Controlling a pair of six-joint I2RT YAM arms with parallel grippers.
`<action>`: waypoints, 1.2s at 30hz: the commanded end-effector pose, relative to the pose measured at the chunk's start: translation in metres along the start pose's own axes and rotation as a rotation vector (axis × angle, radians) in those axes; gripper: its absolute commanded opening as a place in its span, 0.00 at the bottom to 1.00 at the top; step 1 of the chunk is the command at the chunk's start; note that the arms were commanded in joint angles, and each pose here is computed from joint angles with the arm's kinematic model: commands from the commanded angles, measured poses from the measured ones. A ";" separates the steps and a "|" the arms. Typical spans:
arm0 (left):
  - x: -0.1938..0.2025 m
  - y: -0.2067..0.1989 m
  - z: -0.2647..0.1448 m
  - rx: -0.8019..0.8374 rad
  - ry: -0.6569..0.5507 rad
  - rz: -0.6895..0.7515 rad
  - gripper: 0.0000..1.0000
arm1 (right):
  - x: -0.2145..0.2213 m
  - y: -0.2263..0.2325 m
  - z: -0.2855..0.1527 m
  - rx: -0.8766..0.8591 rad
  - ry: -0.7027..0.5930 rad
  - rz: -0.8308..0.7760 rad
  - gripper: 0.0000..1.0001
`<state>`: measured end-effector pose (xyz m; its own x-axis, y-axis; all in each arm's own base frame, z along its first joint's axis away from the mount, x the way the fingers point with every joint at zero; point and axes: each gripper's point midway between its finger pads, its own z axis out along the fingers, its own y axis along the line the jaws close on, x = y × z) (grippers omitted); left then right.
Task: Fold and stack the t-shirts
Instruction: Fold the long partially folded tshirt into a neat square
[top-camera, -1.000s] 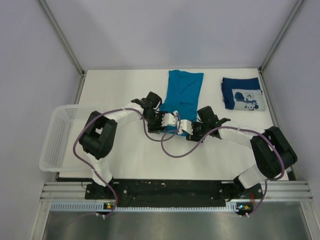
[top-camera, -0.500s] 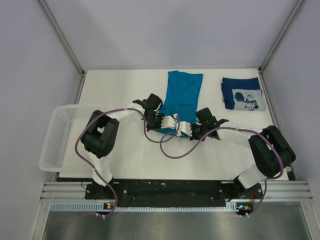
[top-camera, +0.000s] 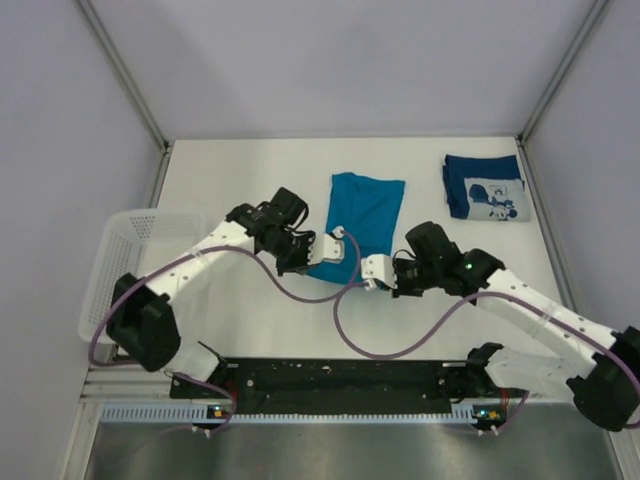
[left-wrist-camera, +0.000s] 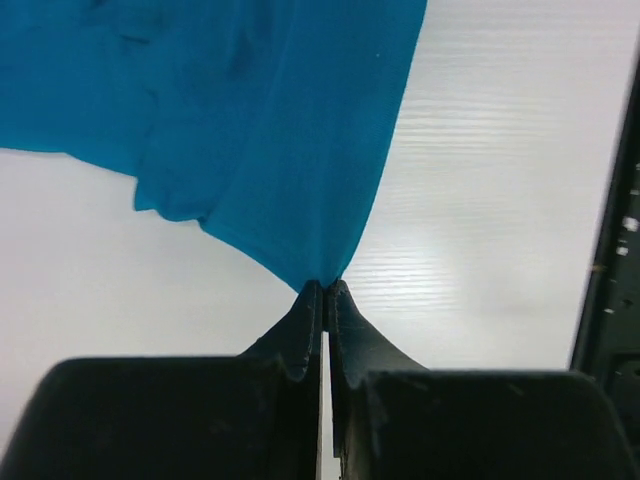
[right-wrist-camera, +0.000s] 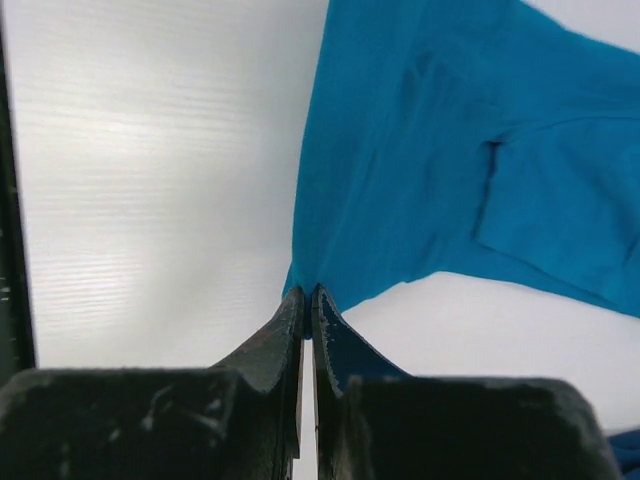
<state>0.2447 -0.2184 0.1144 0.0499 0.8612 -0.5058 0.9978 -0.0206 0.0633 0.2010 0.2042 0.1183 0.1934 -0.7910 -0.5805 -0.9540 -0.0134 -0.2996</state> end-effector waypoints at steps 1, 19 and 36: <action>-0.005 -0.062 -0.041 0.100 -0.021 -0.033 0.00 | -0.027 0.038 -0.045 -0.086 -0.067 0.060 0.00; -0.059 0.048 -0.086 -0.056 -0.222 -0.302 0.00 | -0.035 -0.083 -0.064 0.158 -0.340 0.408 0.00; -0.043 0.197 0.006 -0.169 -0.135 -0.499 0.00 | 0.068 -0.170 -0.008 0.224 -0.290 0.833 0.00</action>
<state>0.4086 -0.2601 0.1343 -0.4078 0.7183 -0.5637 0.9052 0.3989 -0.1466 0.3385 0.1532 0.1162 -0.4873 -0.3872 -0.7827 -0.7799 0.5962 0.1906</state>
